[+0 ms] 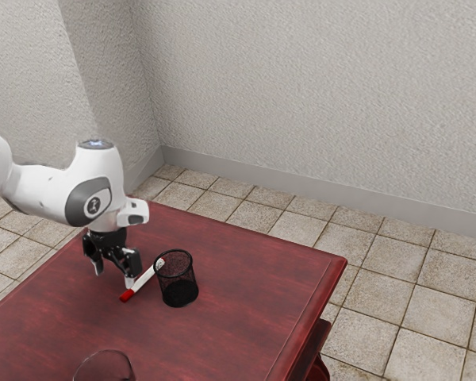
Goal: Put the marker into the pen holder.
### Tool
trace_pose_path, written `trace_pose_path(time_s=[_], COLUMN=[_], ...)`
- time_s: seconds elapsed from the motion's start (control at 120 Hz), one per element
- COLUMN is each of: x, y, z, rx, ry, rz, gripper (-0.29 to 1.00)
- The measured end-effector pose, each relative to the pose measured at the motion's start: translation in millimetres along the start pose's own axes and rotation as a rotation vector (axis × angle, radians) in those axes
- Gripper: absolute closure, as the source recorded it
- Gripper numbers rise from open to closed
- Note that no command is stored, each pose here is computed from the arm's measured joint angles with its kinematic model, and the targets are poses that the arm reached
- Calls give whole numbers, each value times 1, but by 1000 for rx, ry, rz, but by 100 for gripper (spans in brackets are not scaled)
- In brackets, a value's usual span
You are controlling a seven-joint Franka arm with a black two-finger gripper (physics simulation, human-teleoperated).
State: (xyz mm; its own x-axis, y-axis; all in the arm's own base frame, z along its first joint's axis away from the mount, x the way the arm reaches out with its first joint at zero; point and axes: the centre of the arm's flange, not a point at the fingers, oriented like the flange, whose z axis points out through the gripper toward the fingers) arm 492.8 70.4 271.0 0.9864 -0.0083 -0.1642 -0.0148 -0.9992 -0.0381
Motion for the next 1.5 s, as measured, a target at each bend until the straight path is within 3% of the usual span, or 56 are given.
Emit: trace_pose_path(time_s=[0.242, 0.625, 1.075, 1.242, 1.358, 1.442, 1.5], x=[2, 10, 11, 7, 15, 22, 17], y=[9, 18, 18, 17, 10, -1, -9], z=[13, 24, 17, -45, -132, -203, -231], rx=[-10, -10, -5, -11, -6, 42, 88], ry=[24, 47, 69, 154, 250, 270, 214], rz=[-4, -1, -7, -7, -7, 4, 9], gripper=[7, 54, 70, 73, 74, 74, 75])
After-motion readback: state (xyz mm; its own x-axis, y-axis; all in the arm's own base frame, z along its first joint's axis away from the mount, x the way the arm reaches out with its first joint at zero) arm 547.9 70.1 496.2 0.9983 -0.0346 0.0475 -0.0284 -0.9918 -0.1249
